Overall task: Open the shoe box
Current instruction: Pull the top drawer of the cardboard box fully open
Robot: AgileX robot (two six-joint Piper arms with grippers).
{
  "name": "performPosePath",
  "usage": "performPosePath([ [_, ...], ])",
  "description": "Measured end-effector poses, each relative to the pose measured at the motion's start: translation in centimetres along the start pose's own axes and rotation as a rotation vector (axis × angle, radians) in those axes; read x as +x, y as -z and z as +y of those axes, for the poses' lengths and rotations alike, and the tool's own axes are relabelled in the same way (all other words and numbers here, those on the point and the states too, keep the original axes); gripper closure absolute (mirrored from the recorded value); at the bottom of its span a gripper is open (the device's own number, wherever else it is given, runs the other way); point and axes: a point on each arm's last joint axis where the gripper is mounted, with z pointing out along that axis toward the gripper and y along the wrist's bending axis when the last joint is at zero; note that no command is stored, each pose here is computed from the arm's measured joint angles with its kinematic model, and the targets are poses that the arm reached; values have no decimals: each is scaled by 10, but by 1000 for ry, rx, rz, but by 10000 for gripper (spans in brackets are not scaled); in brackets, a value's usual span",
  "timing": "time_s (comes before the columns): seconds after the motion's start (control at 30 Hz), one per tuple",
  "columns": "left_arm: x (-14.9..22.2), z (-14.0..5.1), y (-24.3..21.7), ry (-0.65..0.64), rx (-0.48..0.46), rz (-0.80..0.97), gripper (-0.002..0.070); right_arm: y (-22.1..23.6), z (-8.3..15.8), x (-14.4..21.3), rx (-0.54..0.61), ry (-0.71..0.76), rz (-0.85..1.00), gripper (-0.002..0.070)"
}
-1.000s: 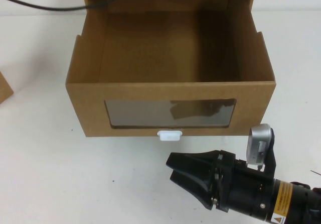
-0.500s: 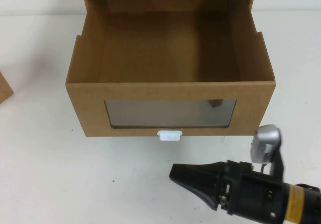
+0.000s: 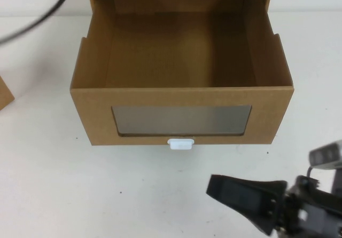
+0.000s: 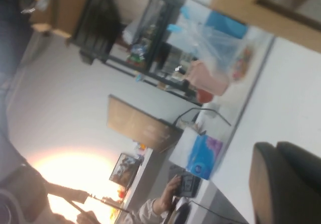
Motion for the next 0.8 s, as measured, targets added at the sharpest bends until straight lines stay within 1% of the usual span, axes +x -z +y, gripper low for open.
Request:
performPosePath([
  [0.13, 19, -12, 37, 19, -30, 4, 680, 8, 16, 1, -5, 83, 14, 694],
  [0.23, 36, -19, 59, 45, -57, 34, 680, 18, 28, 0, 26, 154, -9, 694],
  [0.33, 52, -25, 78, 74, -92, 63, 680, 30, 40, -3, 85, 221, -57, 694],
  [0.4, 63, -29, 88, 87, -105, 77, 680, 41, 46, -5, 145, 263, -103, 694],
  [0.5, 74, -37, 107, 97, -114, 69, 680, 58, 51, -9, 274, 332, -168, 694],
  [0.7, 103, -55, 145, 134, -114, 72, 680, 85, 84, -30, 458, 578, -318, 694],
  [0.8, 122, -64, 160, 153, -114, 70, 680, 92, 94, -40, 540, 663, -373, 694],
])
